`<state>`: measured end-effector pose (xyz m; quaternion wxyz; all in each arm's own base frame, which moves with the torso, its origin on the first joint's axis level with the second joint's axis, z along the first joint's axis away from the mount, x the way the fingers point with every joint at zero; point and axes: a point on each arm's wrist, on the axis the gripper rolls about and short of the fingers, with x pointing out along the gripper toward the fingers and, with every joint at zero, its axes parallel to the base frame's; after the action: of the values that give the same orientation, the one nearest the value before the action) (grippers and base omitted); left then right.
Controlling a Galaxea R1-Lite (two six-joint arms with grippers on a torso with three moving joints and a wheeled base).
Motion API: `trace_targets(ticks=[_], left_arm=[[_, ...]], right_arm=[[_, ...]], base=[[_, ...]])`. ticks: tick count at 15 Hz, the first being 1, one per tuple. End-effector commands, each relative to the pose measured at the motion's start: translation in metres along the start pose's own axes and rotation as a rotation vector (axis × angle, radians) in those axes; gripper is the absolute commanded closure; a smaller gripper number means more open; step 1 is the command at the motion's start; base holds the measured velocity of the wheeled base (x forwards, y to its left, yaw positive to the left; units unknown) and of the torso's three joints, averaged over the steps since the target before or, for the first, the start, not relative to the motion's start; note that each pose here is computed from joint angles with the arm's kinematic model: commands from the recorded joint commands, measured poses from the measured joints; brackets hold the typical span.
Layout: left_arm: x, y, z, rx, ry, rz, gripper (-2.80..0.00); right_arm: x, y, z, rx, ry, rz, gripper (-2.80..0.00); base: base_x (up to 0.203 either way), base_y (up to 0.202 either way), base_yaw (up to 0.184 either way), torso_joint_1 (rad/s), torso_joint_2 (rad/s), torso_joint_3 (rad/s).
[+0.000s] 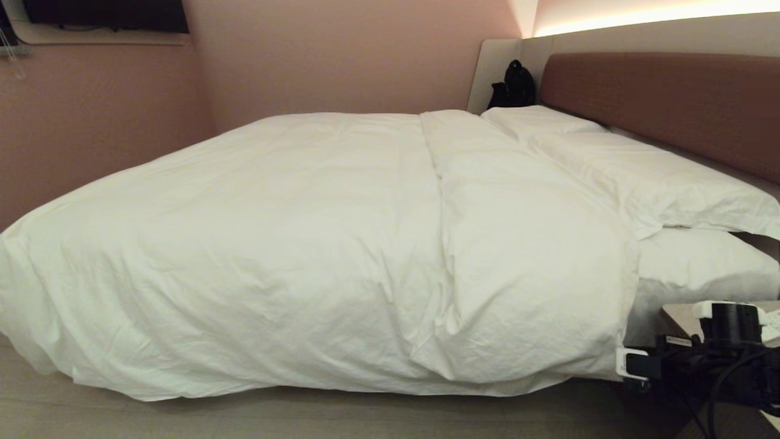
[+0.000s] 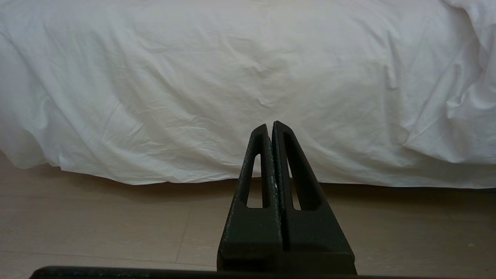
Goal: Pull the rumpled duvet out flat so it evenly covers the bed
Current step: Flatten the corners of the folded blanket
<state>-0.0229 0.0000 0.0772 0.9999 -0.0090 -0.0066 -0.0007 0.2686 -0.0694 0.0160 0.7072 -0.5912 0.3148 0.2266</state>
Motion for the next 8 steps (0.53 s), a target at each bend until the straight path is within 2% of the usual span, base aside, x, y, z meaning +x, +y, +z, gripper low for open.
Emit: trace_targets(ticks=[1, 3, 7, 8], left_arm=[[0.000, 0.000, 0.000, 0.000, -0.001, 0.000, 0.00], [0.000, 0.000, 0.000, 0.000, -0.001, 0.000, 0.00], [0.000, 0.000, 0.000, 0.000, -0.001, 0.000, 0.00], [0.000, 0.000, 0.000, 0.000, 0.001, 0.000, 0.00]], right_arm=[[0.014, 0.005, 0.000, -0.020, -0.006, -0.008, 0.00], [0.025, 0.010, 0.003, 0.031, -0.018, -0.001, 0.00], [0.038, 0.007, 0.004, 0.042, -0.027, -0.011, 0.00], [0.040, 0.007, 0.004, 0.041, -0.029, -0.008, -2.80]], base=[[0.000, 0.000, 0.000, 0.000, 0.00, 0.000], [0.000, 0.000, 0.000, 0.000, 0.00, 0.000], [0.000, 0.000, 0.000, 0.000, 0.00, 0.000], [0.000, 0.000, 0.000, 0.000, 0.00, 0.000]])
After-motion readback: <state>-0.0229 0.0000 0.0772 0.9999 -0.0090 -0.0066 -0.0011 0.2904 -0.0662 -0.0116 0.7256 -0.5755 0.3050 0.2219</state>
